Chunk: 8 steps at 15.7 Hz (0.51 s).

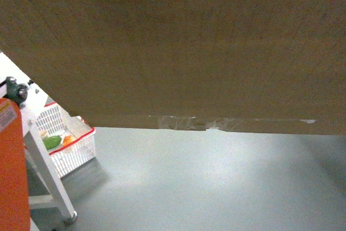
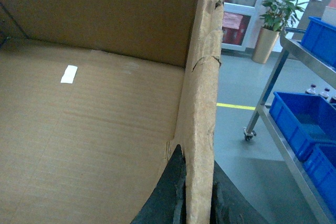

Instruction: Sort boxes to right shelf from conveyor

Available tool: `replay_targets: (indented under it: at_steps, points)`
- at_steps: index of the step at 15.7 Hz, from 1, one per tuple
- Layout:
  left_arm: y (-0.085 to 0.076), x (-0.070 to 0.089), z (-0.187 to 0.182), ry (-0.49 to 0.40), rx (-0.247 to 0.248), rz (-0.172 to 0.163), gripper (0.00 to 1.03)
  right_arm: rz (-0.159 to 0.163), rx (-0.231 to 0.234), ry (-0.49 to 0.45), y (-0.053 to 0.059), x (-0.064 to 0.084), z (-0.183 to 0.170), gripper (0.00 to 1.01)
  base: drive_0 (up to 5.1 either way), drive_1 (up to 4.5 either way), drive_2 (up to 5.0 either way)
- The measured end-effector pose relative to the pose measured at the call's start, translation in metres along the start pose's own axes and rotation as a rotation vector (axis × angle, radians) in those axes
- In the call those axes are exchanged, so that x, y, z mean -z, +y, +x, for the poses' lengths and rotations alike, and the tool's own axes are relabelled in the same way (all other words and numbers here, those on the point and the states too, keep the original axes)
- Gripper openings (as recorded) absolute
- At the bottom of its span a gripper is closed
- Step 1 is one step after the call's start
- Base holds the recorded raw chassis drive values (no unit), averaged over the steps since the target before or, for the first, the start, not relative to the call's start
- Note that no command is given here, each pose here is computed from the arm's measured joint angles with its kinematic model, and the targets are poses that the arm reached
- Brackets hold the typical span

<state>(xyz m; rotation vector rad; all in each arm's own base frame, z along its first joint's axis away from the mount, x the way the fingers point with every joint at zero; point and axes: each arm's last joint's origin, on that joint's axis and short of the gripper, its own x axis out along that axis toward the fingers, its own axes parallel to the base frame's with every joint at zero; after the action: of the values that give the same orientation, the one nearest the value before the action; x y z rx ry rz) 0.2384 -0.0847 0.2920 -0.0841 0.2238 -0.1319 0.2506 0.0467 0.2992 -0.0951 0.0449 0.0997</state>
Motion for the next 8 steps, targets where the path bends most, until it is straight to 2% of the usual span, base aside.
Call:
replay_targets:
  at_steps: [8]
  points:
    - [0.0, 0.0, 0.0, 0.0, 0.0, 0.0, 0.04, 0.0, 0.0, 0.0, 0.0, 0.0, 0.0, 0.04, -1.6, -1.57, -1.6]
